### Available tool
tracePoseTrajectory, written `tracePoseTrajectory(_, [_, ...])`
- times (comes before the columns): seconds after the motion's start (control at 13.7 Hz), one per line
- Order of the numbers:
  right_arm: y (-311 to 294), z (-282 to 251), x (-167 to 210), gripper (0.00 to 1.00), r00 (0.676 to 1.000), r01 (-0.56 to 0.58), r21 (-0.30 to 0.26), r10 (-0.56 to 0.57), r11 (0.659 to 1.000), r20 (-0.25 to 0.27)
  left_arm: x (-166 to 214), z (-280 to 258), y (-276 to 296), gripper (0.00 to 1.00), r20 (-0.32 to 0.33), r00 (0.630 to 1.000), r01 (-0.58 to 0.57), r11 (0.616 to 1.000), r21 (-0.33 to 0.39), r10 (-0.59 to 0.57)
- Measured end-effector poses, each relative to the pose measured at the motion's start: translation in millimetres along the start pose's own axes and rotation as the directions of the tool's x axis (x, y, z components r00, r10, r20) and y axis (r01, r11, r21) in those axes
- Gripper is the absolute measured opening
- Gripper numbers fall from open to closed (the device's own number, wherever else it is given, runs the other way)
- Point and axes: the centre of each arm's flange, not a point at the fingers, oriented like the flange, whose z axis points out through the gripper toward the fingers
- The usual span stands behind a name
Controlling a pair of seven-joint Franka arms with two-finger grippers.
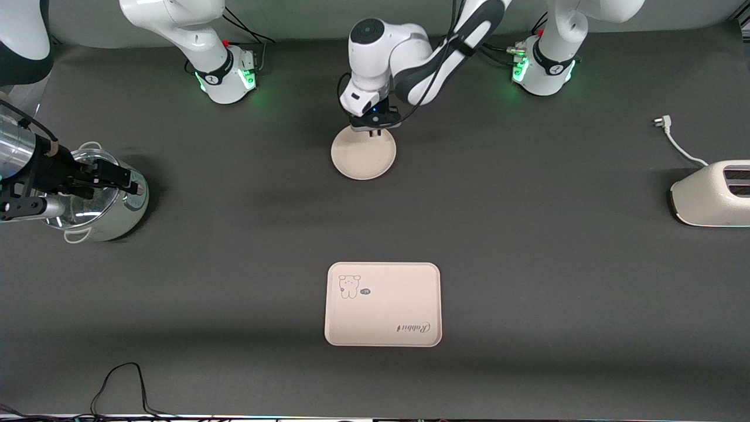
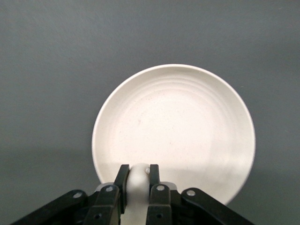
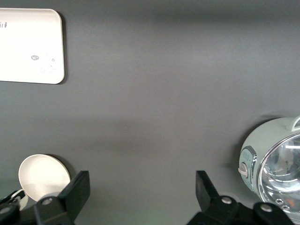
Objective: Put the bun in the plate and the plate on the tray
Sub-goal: 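Carry the bun with the left gripper over the white plate, then lower the bun onto the plate and open the left gripper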
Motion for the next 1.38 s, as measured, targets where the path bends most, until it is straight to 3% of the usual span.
tracePoseTrajectory(0.44, [3,-6,-2,1.00,1.000,0.023,0.000,-0.023,1.000,-0.013,7,29,8,0.25,-0.001,1.000,0.027,1.000,-0.013,-0.027])
tracePoseTrajectory(0.58, [10,-7,-2,1.00,1.000,0.024,0.000,-0.024,1.000,-0.013,7,33,10,0.40,-0.014,1.000,0.027,1.000,-0.014,-0.027])
tracePoseTrajectory(0.66, [11,-7,-2,1.00,1.000,0.023,0.000,-0.023,1.000,-0.012,7,36,9,0.40,-0.016,0.999,0.028,1.000,-0.010,-0.028])
tracePoseTrajectory(0.73, [11,-6,-2,1.00,1.000,0.023,0.000,-0.023,1.000,-0.011,6,38,9,0.48,-0.016,0.999,0.028,1.000,-0.009,-0.028])
tracePoseTrajectory(1.09, [9,-2,-1,1.00,1.000,0.028,-0.001,-0.028,1.000,-0.002,7,37,11,0.99,-0.032,0.999,0.013,1.000,-0.014,-0.014])
tracePoseTrajectory(1.38, [6,2,-4,1.00,0.999,0.032,0.001,-0.033,0.999,0.025,13,28,19,1.00,-0.043,0.999,0.020,0.999,-0.034,-0.021])
